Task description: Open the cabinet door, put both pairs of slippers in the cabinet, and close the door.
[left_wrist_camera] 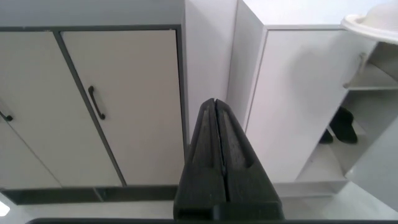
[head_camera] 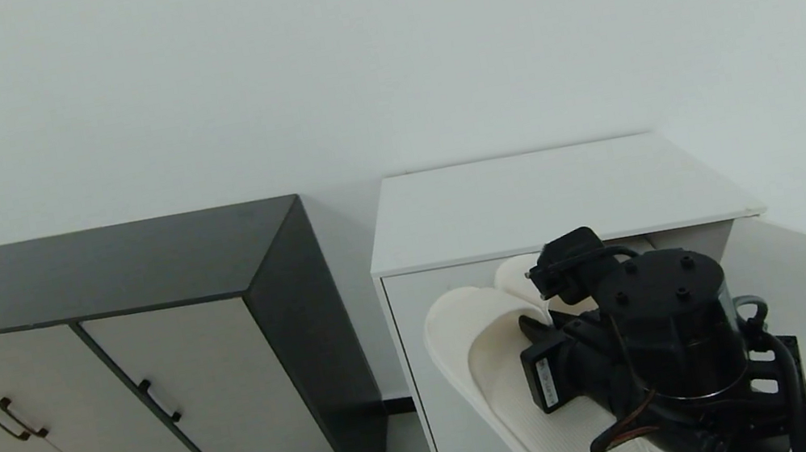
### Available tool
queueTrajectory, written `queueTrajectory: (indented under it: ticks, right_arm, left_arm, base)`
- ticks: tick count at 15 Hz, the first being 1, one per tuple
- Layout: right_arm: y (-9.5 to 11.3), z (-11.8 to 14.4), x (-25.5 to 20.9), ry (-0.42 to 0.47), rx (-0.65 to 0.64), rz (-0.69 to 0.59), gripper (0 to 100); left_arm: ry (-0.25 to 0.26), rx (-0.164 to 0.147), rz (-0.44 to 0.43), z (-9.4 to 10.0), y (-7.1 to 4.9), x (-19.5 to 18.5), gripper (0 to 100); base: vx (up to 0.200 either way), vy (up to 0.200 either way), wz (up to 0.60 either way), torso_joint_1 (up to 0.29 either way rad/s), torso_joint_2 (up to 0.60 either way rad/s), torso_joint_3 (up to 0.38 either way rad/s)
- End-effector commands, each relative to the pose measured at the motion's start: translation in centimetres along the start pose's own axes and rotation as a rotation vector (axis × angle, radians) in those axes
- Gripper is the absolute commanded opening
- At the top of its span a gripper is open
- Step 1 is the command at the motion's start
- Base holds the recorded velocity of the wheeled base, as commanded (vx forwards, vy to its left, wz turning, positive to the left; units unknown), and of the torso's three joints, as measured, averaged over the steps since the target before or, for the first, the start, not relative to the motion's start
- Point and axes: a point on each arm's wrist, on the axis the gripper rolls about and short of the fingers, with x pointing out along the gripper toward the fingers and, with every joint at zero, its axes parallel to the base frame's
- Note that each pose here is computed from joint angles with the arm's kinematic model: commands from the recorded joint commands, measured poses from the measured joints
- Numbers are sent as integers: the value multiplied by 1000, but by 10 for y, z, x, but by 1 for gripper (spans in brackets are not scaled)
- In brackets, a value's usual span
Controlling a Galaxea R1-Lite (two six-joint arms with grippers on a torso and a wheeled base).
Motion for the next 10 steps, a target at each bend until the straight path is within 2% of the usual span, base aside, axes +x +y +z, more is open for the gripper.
queueTrajectory:
  ticks: [1, 10]
  right_arm:
    - [1, -2, 1, 5, 1, 0, 0]
    - [0, -3, 1, 1, 18, 0, 0]
  left_arm:
    - [0, 0, 0, 0, 0, 0, 0]
    - [0, 0, 0, 0, 0, 0, 0]
  base:
    - [0, 0, 0, 0, 0, 0]
    - [0, 0, 0, 0, 0, 0]
